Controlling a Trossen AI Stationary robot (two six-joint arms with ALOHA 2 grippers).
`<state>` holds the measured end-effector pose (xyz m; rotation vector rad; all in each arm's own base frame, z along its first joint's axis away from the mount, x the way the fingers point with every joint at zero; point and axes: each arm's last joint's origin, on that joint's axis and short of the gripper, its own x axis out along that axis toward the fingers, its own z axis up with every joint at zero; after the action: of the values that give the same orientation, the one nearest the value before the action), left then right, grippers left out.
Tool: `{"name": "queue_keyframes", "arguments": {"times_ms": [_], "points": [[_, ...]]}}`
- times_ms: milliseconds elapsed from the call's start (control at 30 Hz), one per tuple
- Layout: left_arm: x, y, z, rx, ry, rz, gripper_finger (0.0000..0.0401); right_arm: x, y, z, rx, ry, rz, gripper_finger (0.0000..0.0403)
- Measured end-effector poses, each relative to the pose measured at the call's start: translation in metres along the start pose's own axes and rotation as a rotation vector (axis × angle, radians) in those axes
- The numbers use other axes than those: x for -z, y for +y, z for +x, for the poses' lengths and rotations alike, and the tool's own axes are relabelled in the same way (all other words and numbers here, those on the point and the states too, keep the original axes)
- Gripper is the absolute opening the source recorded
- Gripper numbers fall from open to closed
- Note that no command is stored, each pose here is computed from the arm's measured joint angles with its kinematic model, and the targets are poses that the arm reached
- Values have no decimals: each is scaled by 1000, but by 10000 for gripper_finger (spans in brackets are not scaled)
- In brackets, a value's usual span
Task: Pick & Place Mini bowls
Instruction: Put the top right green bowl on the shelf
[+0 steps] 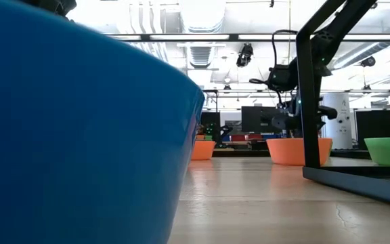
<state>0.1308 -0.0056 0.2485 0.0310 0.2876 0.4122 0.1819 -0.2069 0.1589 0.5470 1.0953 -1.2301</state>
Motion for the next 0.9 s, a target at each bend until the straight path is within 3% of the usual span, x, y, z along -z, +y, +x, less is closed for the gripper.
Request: {"name": "queue_keyframes", "arguments": {"times_ms": [267, 533, 900], "points": [[0, 0, 0, -1, 0, 0, 0, 2, 3, 11, 13, 35, -22, 137], [0, 0, 0, -1, 1, 0, 0, 1, 2, 6, 4, 14, -37, 19], [0, 0, 0, 0, 1, 1, 0, 1, 2, -10, -15, -21, -68, 9]]}}
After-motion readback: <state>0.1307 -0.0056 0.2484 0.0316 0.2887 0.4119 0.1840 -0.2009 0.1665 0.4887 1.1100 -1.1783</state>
